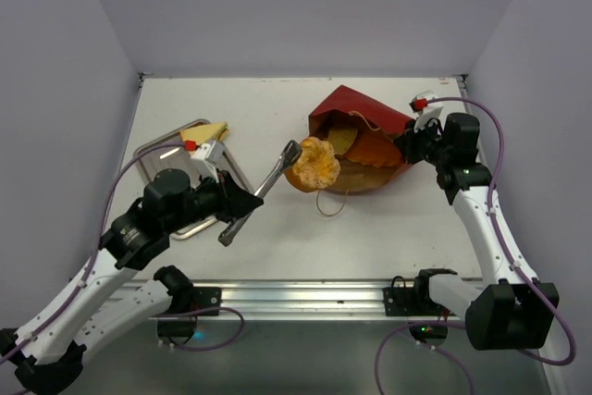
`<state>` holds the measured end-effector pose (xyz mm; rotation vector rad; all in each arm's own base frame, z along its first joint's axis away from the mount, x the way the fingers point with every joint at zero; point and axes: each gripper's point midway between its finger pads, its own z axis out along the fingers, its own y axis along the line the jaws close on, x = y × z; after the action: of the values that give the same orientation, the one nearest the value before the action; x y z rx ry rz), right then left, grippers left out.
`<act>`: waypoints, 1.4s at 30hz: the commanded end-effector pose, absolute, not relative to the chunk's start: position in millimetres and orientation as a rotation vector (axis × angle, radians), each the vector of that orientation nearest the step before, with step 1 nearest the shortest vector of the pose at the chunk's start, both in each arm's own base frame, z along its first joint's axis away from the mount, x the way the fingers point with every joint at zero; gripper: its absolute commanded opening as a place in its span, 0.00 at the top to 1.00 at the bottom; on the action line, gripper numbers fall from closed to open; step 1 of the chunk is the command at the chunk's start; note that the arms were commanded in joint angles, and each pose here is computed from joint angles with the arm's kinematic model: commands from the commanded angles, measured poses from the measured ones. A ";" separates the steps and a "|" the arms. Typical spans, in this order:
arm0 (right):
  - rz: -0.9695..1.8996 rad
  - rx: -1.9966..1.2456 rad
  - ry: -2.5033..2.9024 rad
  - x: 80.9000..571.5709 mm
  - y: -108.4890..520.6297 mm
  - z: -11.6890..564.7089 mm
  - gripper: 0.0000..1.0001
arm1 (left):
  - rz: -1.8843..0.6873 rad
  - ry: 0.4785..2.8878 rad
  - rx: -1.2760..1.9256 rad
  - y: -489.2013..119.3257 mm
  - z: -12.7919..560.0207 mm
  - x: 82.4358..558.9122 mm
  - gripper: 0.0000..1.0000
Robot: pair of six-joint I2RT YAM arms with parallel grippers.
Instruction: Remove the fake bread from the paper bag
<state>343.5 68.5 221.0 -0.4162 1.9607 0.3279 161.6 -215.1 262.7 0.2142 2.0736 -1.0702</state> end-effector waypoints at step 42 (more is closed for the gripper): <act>0.330 -0.376 1.878 349.1 62.0 242.8 1.00 | -0.691 1.991 -0.495 -89.5 203.1 237.6 1.00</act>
<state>344.5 66.7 222.8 -0.3926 1.9575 0.3394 230.3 -78.4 177.4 -0.5278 2.0881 -0.5795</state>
